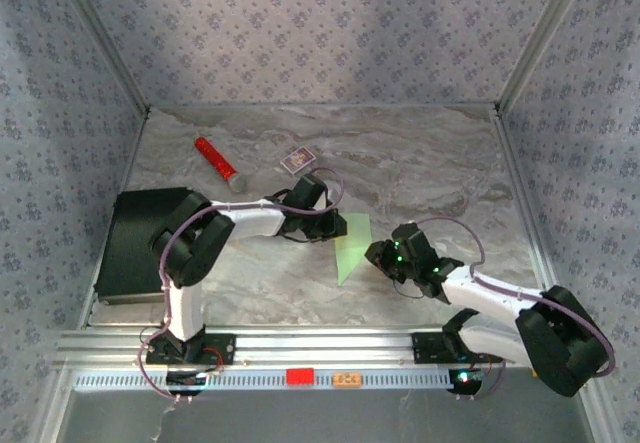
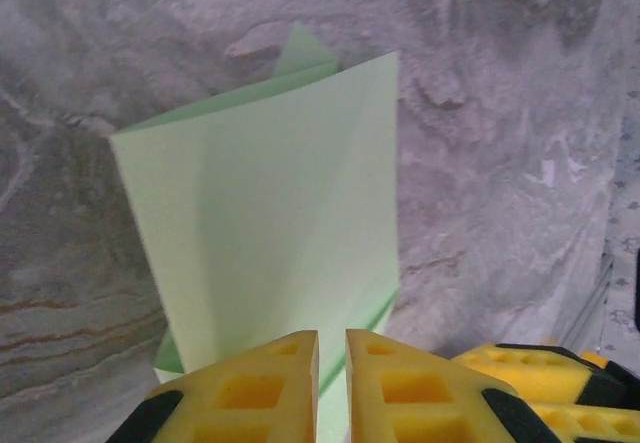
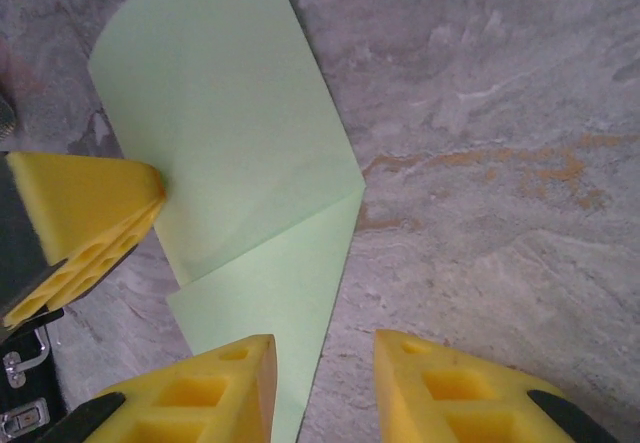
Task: Fold a paper plane with a square sheet of paper (pick it up from the middle)
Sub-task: Fold the wing for the fifth time at the center of the table.
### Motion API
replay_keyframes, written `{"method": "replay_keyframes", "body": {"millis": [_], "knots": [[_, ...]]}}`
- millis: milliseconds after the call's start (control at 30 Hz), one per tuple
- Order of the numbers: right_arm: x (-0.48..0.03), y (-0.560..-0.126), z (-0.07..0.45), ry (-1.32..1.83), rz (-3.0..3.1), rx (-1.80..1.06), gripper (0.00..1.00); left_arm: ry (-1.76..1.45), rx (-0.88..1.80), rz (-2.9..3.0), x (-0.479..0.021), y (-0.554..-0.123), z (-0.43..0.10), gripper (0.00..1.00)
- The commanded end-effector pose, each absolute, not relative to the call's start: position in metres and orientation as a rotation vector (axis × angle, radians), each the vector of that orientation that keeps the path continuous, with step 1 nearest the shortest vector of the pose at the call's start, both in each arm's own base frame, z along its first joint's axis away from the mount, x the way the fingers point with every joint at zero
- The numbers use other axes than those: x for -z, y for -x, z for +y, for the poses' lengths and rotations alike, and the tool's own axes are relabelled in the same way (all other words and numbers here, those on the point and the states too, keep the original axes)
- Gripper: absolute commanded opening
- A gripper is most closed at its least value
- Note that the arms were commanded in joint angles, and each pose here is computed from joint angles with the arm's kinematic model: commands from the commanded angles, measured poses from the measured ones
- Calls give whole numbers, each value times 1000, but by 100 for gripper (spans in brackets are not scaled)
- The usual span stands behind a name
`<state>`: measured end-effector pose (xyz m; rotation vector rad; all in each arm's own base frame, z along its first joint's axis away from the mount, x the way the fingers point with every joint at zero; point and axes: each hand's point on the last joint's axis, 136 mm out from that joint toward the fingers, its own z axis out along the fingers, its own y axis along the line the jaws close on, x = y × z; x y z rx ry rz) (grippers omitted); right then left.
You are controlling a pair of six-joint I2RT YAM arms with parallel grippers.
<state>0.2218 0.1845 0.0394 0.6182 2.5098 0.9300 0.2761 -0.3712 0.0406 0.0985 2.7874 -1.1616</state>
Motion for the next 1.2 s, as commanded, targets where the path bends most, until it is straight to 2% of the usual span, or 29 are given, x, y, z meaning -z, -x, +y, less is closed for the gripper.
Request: {"method": "replay_keyframes", "body": {"millis": [0, 433, 1167], "knots": [[-44, -227, 192, -568, 2520, -954, 35, -70, 1120, 2837, -21, -271, -362, 12], [-49, -241, 205, -504, 2546, -1094, 41, -25, 1138, 2886, 6, -257, -347, 9], [-38, -248, 215, -557, 2564, -1183, 39, -20, 1133, 2872, 3, -259, -346, 9]]}}
